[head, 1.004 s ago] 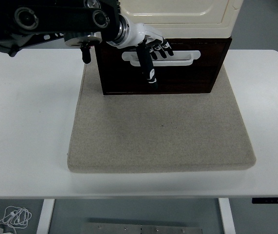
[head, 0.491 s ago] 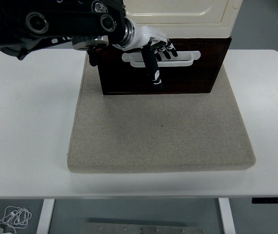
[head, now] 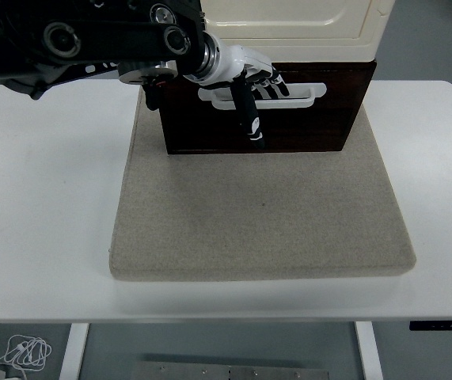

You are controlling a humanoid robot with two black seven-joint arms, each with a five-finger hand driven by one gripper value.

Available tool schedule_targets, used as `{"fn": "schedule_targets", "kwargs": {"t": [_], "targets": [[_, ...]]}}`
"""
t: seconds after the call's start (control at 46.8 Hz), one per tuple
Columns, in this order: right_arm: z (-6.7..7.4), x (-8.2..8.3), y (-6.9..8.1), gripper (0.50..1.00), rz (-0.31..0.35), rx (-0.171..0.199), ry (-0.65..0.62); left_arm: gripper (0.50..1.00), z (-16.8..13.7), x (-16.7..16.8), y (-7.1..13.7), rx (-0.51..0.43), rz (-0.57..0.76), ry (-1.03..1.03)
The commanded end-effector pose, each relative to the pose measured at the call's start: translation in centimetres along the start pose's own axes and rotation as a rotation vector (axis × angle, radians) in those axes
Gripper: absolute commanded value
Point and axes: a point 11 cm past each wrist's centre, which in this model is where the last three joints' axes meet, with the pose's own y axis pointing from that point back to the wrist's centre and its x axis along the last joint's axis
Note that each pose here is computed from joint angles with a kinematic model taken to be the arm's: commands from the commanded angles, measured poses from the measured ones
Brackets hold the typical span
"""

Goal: Open the drawer under the combination cabinet

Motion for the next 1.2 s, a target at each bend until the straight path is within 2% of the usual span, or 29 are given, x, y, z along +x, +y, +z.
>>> {"fn": "schedule_targets", "kwargs": {"t": [0.0, 1.175], "targets": [[0.0, 0.0, 0.0, 0.926, 0.0, 0.0, 0.0, 1.0, 0.1, 0.0, 0.1, 0.0, -0.004, -0.004], [0.0, 0.0, 0.0, 0.926, 0.0, 0.0, 0.0, 1.0, 1.5, -1.0, 0.8, -0.033, -0.108, -0.05]]}}
